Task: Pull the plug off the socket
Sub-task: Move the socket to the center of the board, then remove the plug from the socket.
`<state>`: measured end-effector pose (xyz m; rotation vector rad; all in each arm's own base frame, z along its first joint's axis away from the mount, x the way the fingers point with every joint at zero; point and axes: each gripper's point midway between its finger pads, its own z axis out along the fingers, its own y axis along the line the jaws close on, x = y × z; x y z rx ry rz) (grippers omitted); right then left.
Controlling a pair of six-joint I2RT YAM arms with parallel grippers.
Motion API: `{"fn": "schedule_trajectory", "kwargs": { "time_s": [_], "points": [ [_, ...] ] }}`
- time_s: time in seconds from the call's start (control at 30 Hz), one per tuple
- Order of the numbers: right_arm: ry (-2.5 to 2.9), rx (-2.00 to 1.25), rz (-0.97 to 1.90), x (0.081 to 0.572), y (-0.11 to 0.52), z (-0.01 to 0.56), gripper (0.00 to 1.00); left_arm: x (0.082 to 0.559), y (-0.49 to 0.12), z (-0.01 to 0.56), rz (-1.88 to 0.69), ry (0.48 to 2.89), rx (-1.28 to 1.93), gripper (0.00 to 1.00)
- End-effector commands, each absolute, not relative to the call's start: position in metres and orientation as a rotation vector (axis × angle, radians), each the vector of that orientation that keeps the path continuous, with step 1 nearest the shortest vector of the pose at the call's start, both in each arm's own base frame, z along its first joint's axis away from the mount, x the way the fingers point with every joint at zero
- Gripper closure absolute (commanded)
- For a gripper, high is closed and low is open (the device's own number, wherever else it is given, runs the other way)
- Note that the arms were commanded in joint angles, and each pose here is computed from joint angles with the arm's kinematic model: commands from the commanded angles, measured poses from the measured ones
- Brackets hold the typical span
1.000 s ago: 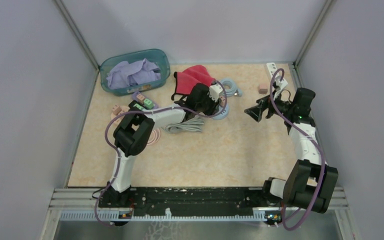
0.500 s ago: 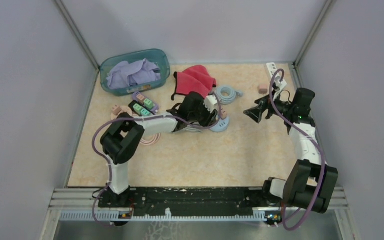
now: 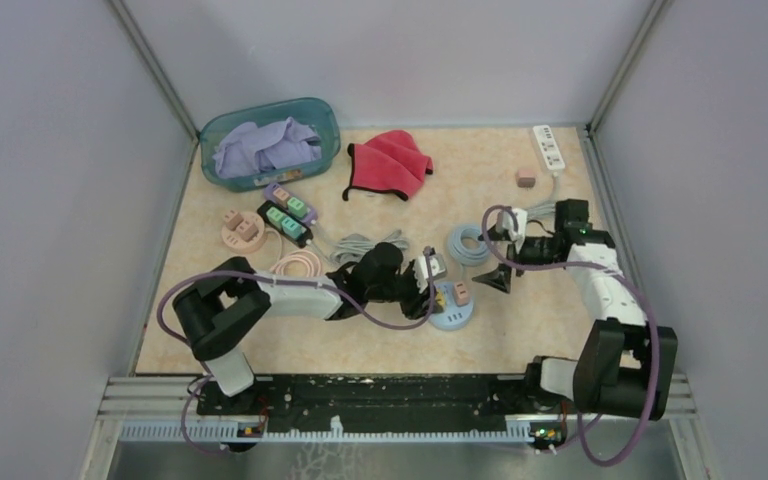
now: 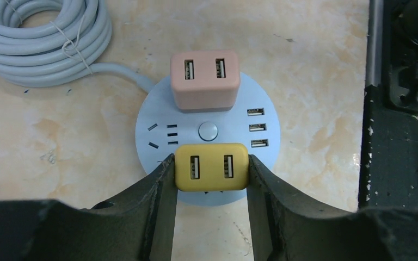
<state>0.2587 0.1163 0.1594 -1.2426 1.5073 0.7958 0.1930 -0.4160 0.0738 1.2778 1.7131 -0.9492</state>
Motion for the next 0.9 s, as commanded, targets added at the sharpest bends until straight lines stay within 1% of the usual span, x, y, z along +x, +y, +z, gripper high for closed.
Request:
{"fn": "schedule_trajectory", "kwargs": {
  "time_s": [0.0, 0.13, 0.47, 0.7, 0.87],
  "points": [
    [1.308, -1.534, 0.733, 0.234, 0.126, 0.144, 0.01, 0.173, -0.439, 0.099, -1.025, 1.471, 1.344, 1.0],
    [1.26, -1.651, 0.775, 0.217, 0.126, 0.129, 0.02, 0.171, -0.441, 0.089, -0.979, 1.453, 1.369, 1.0],
    [1.298, -1.78, 0.863, 0.203, 0.132, 0.099, 0.11, 0.169, -0.442, 0.084, -0.929, 1.428, 1.382, 1.0],
    [1.314, -1.845, 0.848, 0.203, 0.133, 0.084, 0.23, 0.169, -0.443, 0.082, -0.923, 1.429, 1.385, 1.0],
    [1.335, -1.892, 0.842, 0.201, 0.134, 0.074, 0.29, 0.169, -0.443, 0.082, -0.923, 1.428, 1.387, 1.0]
  ]
}}
